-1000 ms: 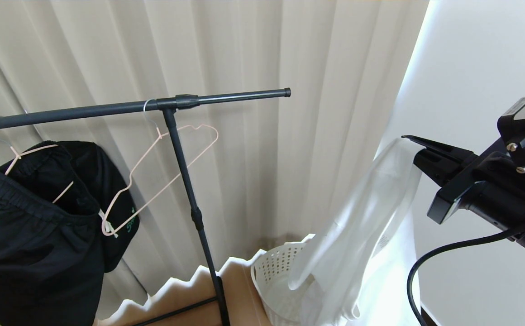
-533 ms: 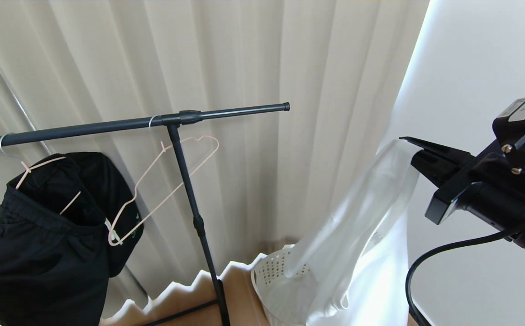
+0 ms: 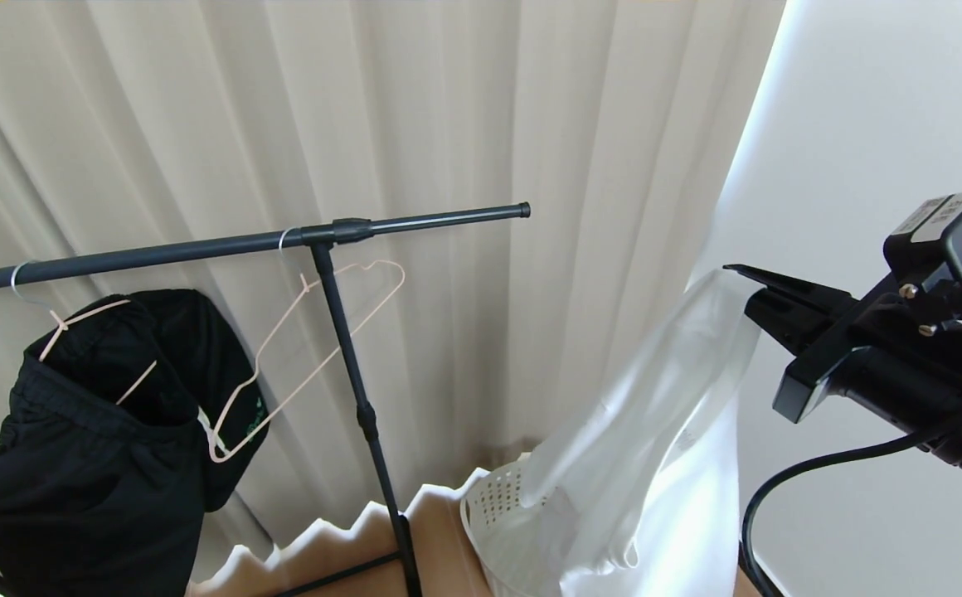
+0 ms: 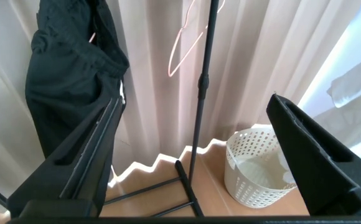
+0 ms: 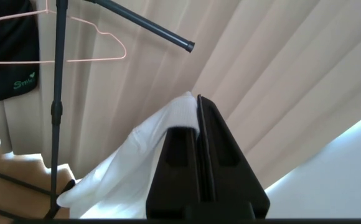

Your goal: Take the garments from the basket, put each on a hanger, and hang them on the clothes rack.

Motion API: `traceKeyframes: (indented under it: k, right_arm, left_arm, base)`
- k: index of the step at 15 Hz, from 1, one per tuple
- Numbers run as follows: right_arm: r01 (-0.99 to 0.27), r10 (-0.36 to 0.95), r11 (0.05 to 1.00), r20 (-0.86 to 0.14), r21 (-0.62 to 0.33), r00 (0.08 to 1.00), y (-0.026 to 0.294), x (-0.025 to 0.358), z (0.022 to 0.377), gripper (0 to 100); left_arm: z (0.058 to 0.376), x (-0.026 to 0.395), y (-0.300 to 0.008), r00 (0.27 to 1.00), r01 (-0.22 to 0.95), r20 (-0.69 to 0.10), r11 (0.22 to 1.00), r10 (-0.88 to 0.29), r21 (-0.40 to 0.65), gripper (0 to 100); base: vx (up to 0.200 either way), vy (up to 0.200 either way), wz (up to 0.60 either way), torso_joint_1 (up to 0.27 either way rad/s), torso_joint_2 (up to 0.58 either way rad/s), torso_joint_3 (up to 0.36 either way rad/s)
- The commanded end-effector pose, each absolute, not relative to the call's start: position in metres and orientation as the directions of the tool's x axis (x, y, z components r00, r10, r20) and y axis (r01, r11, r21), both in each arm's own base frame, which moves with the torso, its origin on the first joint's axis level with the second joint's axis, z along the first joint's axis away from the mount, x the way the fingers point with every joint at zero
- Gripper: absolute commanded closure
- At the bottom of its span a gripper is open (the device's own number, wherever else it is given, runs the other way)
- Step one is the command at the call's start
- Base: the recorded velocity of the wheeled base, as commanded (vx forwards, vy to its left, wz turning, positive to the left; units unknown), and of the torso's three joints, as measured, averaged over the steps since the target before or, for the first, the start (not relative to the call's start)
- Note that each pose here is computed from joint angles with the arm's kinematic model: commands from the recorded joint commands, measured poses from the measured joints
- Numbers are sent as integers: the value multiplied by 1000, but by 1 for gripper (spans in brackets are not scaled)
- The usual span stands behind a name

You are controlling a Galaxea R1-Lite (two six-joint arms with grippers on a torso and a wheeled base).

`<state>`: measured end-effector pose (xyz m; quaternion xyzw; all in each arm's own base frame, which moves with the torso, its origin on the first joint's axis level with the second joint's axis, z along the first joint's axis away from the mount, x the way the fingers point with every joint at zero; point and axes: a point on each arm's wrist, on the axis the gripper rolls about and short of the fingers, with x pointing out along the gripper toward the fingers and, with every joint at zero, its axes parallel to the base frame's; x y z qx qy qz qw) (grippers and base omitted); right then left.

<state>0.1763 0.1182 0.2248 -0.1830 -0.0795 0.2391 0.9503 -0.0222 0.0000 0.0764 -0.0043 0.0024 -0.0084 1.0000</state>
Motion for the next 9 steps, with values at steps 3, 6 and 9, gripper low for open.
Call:
traceKeyframes:
  k: [3,6,9]
  right_arm:
    - [-425,484,819,64,-386,873,118,176,225,100]
    - [-427,485,818,63,-386,872,117,174,224,100]
    - [-425,485,819,70,-386,872,116,173,222,100]
  left_arm:
    - [76,-22,0,1000,15,-6,1000,-15,-9,0]
    - [76,-22,0,1000,15,-6,1000,-15,-11,0]
    - [76,-22,0,1000,14,-6,1000,-14,-12,0]
  base:
    - [0,0,600,7,-6,-1]
    - [0,0,600,14,4,4]
    - [0,0,0,0,0,0]
